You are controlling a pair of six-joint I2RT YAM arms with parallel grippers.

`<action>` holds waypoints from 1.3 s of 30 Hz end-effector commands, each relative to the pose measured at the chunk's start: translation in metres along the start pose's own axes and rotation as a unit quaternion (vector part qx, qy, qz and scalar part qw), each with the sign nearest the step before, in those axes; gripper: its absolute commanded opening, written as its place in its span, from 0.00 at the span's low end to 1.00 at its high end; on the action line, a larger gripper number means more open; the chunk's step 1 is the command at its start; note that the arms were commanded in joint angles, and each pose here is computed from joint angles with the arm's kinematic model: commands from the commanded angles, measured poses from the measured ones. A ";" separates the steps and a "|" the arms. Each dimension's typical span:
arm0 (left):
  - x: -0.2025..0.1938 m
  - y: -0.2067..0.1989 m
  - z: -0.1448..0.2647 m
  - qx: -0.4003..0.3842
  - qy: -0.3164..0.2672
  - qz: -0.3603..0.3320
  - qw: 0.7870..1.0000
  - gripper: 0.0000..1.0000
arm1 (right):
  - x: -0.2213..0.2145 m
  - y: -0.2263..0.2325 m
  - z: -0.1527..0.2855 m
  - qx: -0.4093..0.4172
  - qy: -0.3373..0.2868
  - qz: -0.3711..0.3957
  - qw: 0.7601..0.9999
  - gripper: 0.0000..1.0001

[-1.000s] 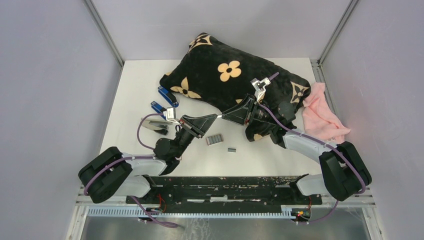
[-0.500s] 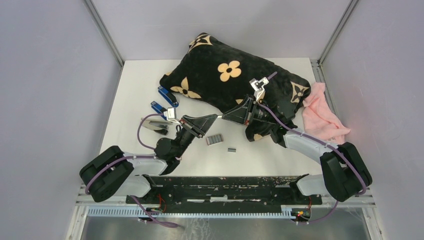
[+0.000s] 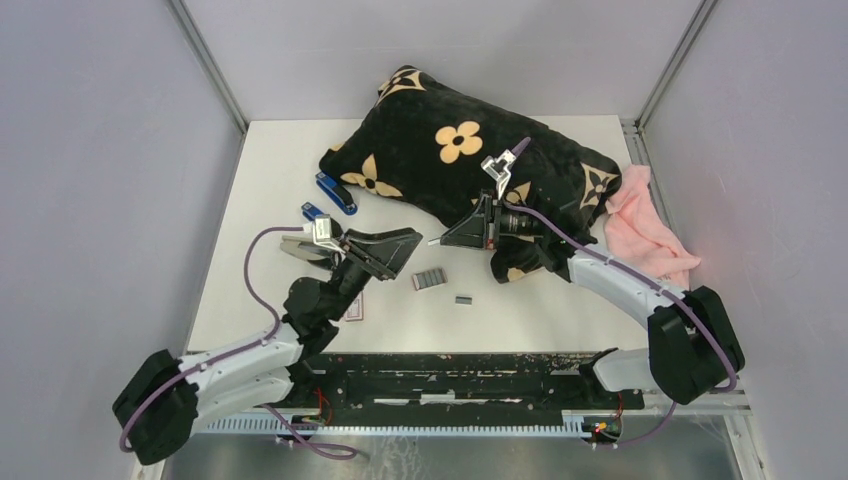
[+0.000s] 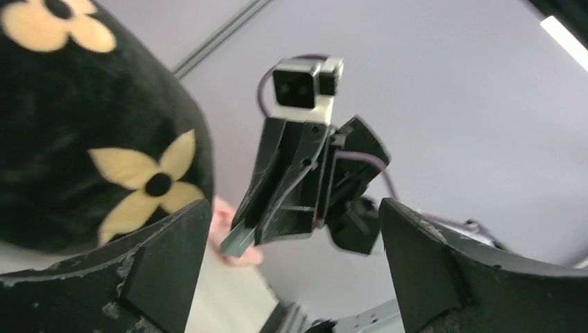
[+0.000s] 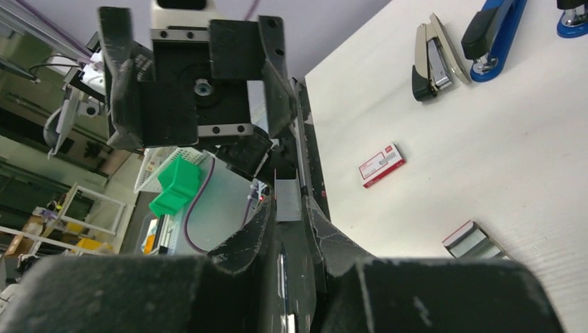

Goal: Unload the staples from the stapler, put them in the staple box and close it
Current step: Pick up the staple from the center of the board.

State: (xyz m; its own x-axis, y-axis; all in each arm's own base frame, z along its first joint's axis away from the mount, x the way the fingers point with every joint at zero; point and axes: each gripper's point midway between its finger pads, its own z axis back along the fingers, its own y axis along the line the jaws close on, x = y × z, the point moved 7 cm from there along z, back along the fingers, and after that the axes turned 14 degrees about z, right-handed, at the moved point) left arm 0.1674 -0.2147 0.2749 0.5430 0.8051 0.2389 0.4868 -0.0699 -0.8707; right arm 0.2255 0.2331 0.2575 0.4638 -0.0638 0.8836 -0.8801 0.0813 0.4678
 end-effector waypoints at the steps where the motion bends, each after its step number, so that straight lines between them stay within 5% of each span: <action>1: 0.002 0.021 0.018 0.103 0.075 -0.178 0.976 0.98 | 0.009 0.006 0.002 0.019 0.052 0.037 0.998 0.17; 7: 0.002 0.011 0.043 0.117 0.163 -0.256 0.946 0.99 | 0.002 0.004 0.005 0.035 0.107 0.060 0.992 0.18; 13: -0.022 0.029 0.066 0.083 0.227 -0.203 0.949 0.99 | -0.013 0.002 0.010 0.050 0.167 0.088 0.981 0.18; 26: -0.041 0.053 0.084 0.057 0.266 -0.152 0.950 0.99 | -0.043 0.007 0.003 0.101 0.262 0.096 0.955 0.19; 39: -0.047 0.061 0.088 0.028 0.282 -0.104 0.953 0.96 | -0.050 0.015 0.000 0.132 0.281 0.109 0.944 0.19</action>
State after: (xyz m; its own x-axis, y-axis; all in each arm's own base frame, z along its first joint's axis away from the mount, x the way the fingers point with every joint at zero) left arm 0.1156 -0.2059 0.1603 0.7322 0.3144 0.6041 0.5656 0.2134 -0.7966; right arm 0.1847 0.2323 0.2078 0.2471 0.4972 0.8317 -0.9087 -0.1792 0.3771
